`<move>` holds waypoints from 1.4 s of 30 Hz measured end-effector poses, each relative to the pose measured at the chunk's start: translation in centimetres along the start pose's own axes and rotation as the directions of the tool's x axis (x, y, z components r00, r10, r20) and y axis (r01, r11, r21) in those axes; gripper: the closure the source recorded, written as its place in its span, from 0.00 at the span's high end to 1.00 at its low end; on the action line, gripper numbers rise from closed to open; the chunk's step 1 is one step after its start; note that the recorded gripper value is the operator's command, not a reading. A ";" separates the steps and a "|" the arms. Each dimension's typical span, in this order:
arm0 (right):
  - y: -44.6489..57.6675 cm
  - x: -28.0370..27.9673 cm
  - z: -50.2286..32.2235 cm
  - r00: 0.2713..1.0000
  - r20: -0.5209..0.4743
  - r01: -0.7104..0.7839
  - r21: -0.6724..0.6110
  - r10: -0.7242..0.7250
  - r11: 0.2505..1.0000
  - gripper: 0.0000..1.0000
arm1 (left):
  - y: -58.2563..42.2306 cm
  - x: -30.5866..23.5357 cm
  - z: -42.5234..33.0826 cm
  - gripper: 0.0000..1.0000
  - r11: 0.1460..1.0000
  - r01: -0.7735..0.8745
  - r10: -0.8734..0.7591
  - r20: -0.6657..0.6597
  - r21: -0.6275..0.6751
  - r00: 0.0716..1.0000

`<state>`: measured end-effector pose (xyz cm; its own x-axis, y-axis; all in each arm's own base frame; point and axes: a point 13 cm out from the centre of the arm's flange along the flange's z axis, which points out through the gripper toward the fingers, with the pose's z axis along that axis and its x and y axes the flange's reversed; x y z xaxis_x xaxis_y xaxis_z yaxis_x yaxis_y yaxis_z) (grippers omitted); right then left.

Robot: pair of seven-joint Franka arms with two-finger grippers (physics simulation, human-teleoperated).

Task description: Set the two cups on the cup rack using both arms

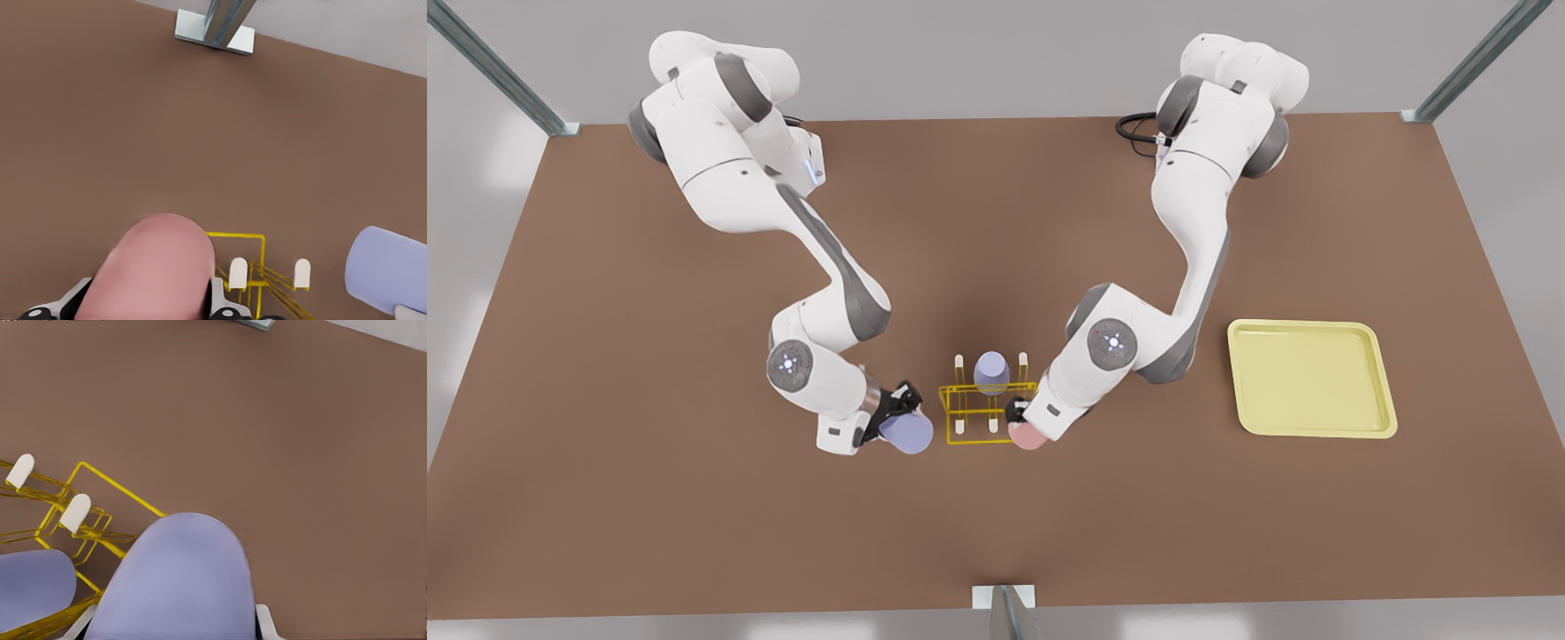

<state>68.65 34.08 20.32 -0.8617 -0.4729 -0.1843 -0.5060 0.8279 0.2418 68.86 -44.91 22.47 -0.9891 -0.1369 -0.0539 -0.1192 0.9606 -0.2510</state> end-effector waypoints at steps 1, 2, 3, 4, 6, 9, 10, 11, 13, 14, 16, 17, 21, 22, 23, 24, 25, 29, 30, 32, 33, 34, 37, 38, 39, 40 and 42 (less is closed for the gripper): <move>-0.4 -0.3 -0.3 1.000 0.008 -0.018 0.002 0.018 1.000 0.76 | 0.2 -0.1 0.2 1.00 1.000 0.015 -0.015 0.003 -0.004 1.000; -0.6 -0.8 -1.0 0.999 0.022 -0.032 0.003 0.032 0.999 0.76 | 0.4 -0.3 0.3 1.00 1.000 0.028 -0.028 0.006 -0.008 1.000; -0.6 -1.4 -1.6 0.998 0.036 -0.045 0.002 0.044 0.999 0.76 | 0.5 -0.4 0.3 1.00 0.999 0.041 -0.041 0.009 -0.010 0.999; -0.3 -2.0 -2.3 0.997 0.051 -0.053 -0.002 0.053 0.999 0.77 | 0.6 -0.5 0.3 1.00 0.999 0.053 -0.053 0.012 -0.011 0.999; 0.7 -3.0 -3.3 0.995 0.075 -0.065 -0.016 0.066 0.998 0.77 | 1.3 -1.1 -1.7 1.00 0.996 0.083 -0.083 0.019 -0.018 0.996; 4.1 -4.3 -4.5 0.993 0.101 -0.058 -0.056 0.063 0.997 0.77 | 10.3 -6.4 -19.2 1.00 0.980 0.192 -0.188 0.100 -0.040 0.977; 5.6 -4.4 -4.5 0.993 0.100 -0.052 -0.074 0.059 0.996 0.77 | 15.5 -7.5 -24.7 1.00 0.969 0.237 -0.228 0.119 -0.067 0.966; 6.7 -4.3 -4.4 0.994 0.097 -0.049 -0.088 0.057 0.995 0.77 | 20.4 -7.7 -28.3 1.00 0.958 0.264 -0.250 0.119 -0.115 0.961; 8.3 -4.2 -4.2 0.994 0.090 -0.049 -0.107 0.059 0.993 0.77 | 28.4 -5.7 -31.1 1.00 0.932 0.282 -0.278 0.052 -0.229 0.959; 8.6 -4.2 -4.1 0.994 0.087 -0.053 -0.111 0.063 0.992 0.77 | 30.8 -1.7 -29.9 1.00 0.920 0.251 -0.270 -0.023 -0.299 0.962; 8.8 -3.9 -3.9 0.994 0.077 -0.065 -0.115 0.074 0.991 0.77 | 31.3 3.2 -27.6 1.00 0.924 0.158 -0.213 -0.123 -0.349 0.969; 8.8 -3.8 -3.7 0.994 0.070 -0.071 -0.115 0.079 0.991 0.77 | 31.4 3.6 -27.8 1.00 0.929 0.133 -0.191 -0.137 -0.346 0.972; 8.8 -2.9 -3.0 0.995 0.037 -0.092 -0.116 0.096 0.989 0.77 | 31.0 4.7 -24.8 1.00 0.953 0.039 -0.121 -0.258 -0.301 0.958; 8.8 -2.7 -3.0 0.995 0.030 -0.095 -0.116 0.099 0.989 0.77 | 30.9 4.8 -24.4 1.00 0.956 0.018 -0.102 -0.274 -0.292 0.956; 9.0 -2.6 -2.8 0.995 0.023 -0.097 -0.116 0.100 0.988 0.77 | 31.0 4.8 -24.2 1.00 0.959 0.001 -0.085 -0.284 -0.283 0.955; 9.4 -2.4 -2.3 0.995 0.013 -0.097 -0.119 0.099 0.988 0.77 | 30.9 4.8 -23.9 1.00 0.961 -0.018 -0.066 -0.294 -0.275 0.954; 9.7 -2.2 -1.9 0.995 0.004 -0.098 -0.121 0.099 0.988 0.77 | 30.7 4.9 -23.6 1.00 0.963 -0.036 -0.048 -0.303 -0.267 0.952; 10.2 -1.5 0.1 0.994 -0.027 -0.106 -0.130 0.103 0.986 0.77 | 30.6 4.8 -23.0 1.00 0.966 -0.095 0.012 -0.324 -0.240 0.946; 10.2 -1.4 0.3 0.994 -0.031 -0.107 -0.125 0.104 0.986 0.77 | 30.7 4.7 -22.7 1.00 0.966 -0.106 0.024 -0.329 -0.236 0.944; 10.1 -1.4 0.4 0.993 -0.034 -0.113 -0.118 0.110 0.987 0.94 | 30.8 4.5 -22.3 1.00 0.966 -0.128 0.046 -0.336 -0.226 0.941; 10.0 -1.4 0.4 0.993 -0.034 -0.117 -0.115 0.113 0.987 0.99 | 30.9 4.4 -22.2 1.00 0.965 -0.139 0.057 -0.338 -0.222 0.939; 9.9 -1.5 0.3 0.993 -0.033 -0.121 -0.112 0.118 0.986 1.00 | 30.9 4.4 -22.1 1.00 0.965 -0.149 0.068 -0.340 -0.218 0.938; 9.6 -1.7 0.0 0.991 -0.030 -0.132 -0.105 0.130 0.986 1.00 | 30.9 4.3 -22.0 1.00 0.963 -0.175 0.096 -0.345 -0.207 0.934; 9.5 -1.7 -0.1 0.991 -0.030 -0.136 -0.104 0.134 0.985 1.00 | 31.0 4.3 -21.9 1.00 0.962 -0.182 0.103 -0.346 -0.204 0.932; 9.5 -1.7 -0.1 0.990 -0.030 -0.140 -0.103 0.138 0.985 1.00 | 31.1 4.2 -21.8 1.00 0.961 -0.189 0.110 -0.349 -0.201 0.931; 9.4 -1.8 -0.3 0.990 -0.027 -0.144 -0.102 0.141 0.984 1.00 | 31.1 4.2 -21.7 1.00 0.961 -0.195 0.116 -0.350 -0.198 0.929; 9.2 -2.4 -1.2 0.989 -0.011 -0.148 -0.102 0.148 0.984 1.00 | 31.2 4.1 -21.7 1.00 0.959 -0.207 0.129 -0.353 -0.193 0.927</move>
<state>66.02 42.51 24.16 -0.9273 -0.3490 -0.1357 -0.3743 0.8538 0.3619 59.18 -10.26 35.39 -0.9625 0.0828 0.2584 0.0742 0.9963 -0.0429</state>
